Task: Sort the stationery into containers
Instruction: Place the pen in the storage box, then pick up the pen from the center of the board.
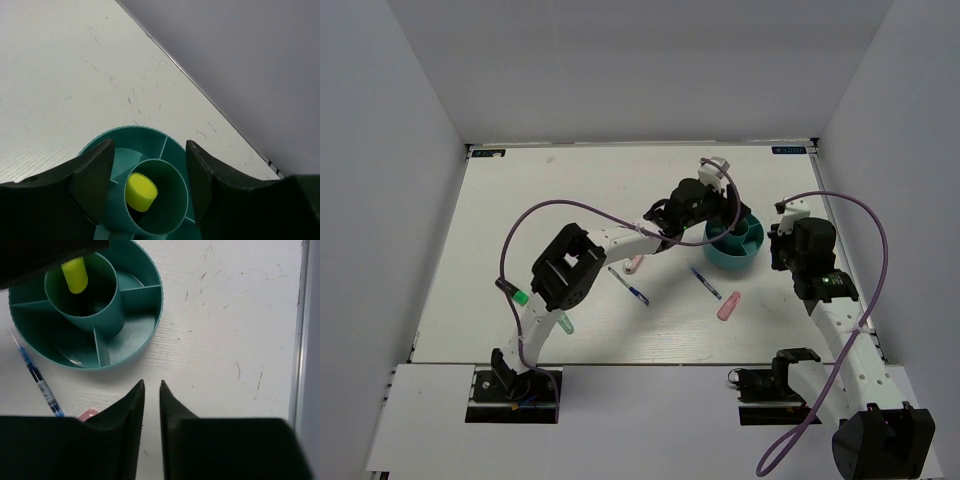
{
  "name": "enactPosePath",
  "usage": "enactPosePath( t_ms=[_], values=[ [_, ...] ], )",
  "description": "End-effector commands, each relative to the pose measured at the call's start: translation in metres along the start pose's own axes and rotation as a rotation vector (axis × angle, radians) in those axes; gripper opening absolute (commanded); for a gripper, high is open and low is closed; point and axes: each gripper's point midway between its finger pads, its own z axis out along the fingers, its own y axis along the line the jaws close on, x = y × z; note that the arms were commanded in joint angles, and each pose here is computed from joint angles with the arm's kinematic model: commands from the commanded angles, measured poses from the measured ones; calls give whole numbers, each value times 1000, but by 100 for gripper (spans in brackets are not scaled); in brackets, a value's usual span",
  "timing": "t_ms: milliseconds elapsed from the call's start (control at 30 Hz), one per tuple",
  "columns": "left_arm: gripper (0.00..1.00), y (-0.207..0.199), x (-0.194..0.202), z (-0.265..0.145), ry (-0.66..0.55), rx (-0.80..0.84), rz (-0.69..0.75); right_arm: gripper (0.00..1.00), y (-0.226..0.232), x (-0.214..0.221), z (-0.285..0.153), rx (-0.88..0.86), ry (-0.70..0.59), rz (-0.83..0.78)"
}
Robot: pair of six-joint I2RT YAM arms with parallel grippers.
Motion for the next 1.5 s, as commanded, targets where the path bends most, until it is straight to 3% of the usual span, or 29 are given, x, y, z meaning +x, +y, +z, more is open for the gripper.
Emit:
enactPosePath(
  t_ms=[0,33,100,133,167,200,233,267,300,333,367,400,467,533,567,600,733,867,967,1200,1267,1467],
  values=[
    [68,-48,-84,-31,-148,66,72,23,1,-6,-2,-14,-36,-28],
    [57,-55,-102,-47,-180,64,97,27,15,-4,-2,-101,-39,-54],
    [34,-48,-101,-59,-175,15,102,28,32,-1,-3,-200,-40,-84],
    [20,-54,-117,-75,-200,6,109,26,40,8,-4,-250,-2,-92],
    [0,-46,-125,-93,-210,-67,117,22,52,8,-7,-325,-8,-137],
    [0,-42,-120,-113,-166,-115,122,10,66,10,-10,-411,-6,-140],
    [0,-37,-119,-124,-145,-157,138,5,74,19,-14,-468,45,-140],
    [0,-6,-92,-152,-24,-322,146,0,89,17,-20,-572,21,-182],
    [1,-3,-103,-174,-20,-368,147,0,95,20,-24,-613,35,-186],
    [12,11,-99,-190,7,-447,147,0,101,21,-26,-651,61,-183],
    [33,27,-93,-226,83,-535,138,3,109,22,-29,-713,58,-222],
    [61,49,-72,-252,187,-624,93,16,112,27,-29,-736,91,-218],
    [67,73,-47,-305,313,-730,44,24,115,32,-29,-763,150,-228],
    [80,96,-9,-352,443,-847,-29,28,118,36,-25,-775,223,-218],
    [80,97,-18,-373,387,-864,-60,31,119,42,-31,-792,273,-199],
    [82,114,13,-397,449,-930,-100,34,125,47,-33,-827,297,-210],
    [84,131,36,-454,358,-1064,-283,48,139,56,-36,-869,323,-265],
    [73,160,48,-497,230,-1265,-471,48,144,51,-26,-842,328,-296],
    [71,181,47,-528,142,-1450,-590,48,153,50,-21,-849,352,-285],
    [74,229,69,-551,68,-1619,-1012,48,147,57,-20,-796,341,-312],
    [72,240,80,-546,104,-1628,-1059,48,145,56,-23,-788,320,-319],
    [71,273,69,-544,58,-1675,-1033,49,143,54,-25,-780,286,-334]
  ],
)
